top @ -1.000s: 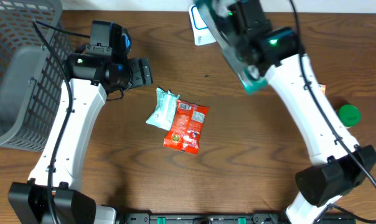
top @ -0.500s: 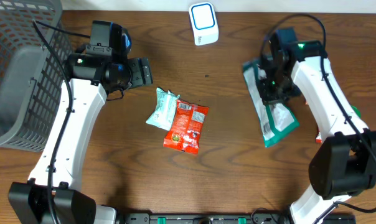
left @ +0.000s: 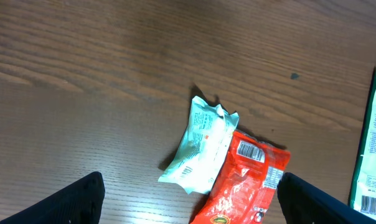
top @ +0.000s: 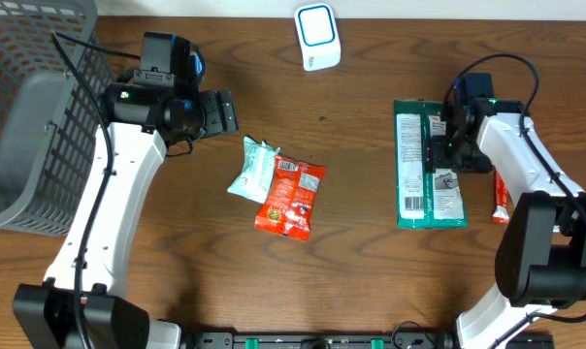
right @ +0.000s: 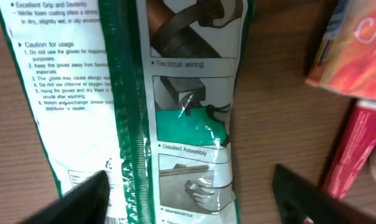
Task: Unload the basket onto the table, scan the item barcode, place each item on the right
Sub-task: 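Open the right gripper to release the glove pack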
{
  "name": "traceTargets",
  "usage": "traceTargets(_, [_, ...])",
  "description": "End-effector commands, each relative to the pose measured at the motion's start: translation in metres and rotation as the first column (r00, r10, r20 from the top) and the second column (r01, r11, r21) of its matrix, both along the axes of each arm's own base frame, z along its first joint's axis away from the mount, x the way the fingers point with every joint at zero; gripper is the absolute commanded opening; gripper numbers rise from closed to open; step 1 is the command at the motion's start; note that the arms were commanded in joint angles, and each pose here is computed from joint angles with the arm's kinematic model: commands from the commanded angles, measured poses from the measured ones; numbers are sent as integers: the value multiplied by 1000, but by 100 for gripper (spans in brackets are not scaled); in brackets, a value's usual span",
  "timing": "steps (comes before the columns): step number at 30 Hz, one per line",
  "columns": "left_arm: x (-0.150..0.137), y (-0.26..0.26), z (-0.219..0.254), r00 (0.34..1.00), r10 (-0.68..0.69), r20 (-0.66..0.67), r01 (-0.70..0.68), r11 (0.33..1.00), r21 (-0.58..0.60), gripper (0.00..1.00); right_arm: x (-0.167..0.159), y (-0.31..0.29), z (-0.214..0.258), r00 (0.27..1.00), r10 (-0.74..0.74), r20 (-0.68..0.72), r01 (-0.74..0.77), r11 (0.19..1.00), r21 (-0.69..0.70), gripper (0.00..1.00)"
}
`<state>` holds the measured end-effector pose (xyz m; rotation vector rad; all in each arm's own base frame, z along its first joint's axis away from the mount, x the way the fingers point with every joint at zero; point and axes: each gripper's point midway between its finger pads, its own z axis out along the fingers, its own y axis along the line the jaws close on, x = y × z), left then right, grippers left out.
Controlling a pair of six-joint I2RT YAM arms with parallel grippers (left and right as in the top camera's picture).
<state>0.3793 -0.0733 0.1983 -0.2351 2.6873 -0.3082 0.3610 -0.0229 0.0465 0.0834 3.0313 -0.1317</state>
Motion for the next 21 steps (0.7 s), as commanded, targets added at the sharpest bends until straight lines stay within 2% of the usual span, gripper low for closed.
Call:
traceTargets(1, [0, 2, 2, 1000, 9, 4, -9, 1000, 3, 89, 1, -8, -3, 1000, -15, 3, 15, 999, -37, 83])
traceTargets(3, [0, 2, 2, 1000, 9, 4, -9, 1000, 3, 89, 3, -7, -3, 1000, -15, 10, 15, 999, -31, 83])
traceTargets(5, [0, 2, 2, 1000, 9, 4, -9, 1000, 3, 89, 7, 6, -3, 999, -18, 27, 17, 999, 42, 78])
traceTargets(9, [0, 2, 2, 1000, 9, 4, -9, 1000, 3, 89, 17, 62, 5, 997, 16, 76, -42, 933, 358, 62])
traceTargets(13, [0, 2, 2, 1000, 9, 4, -9, 1000, 3, 89, 26, 100, 22, 989, 46, 140, -116, 831, 545, 39])
traceTargets(17, [0, 2, 2, 1000, 9, 4, -9, 1000, 3, 89, 28, 116, 20, 982, 80, 171, -164, 814, 557, 14])
traceTargets(21, [0, 2, 2, 1000, 9, 4, -9, 1000, 3, 89, 26, 126, 2, 976, 107, 191, -191, 842, 505, 1])
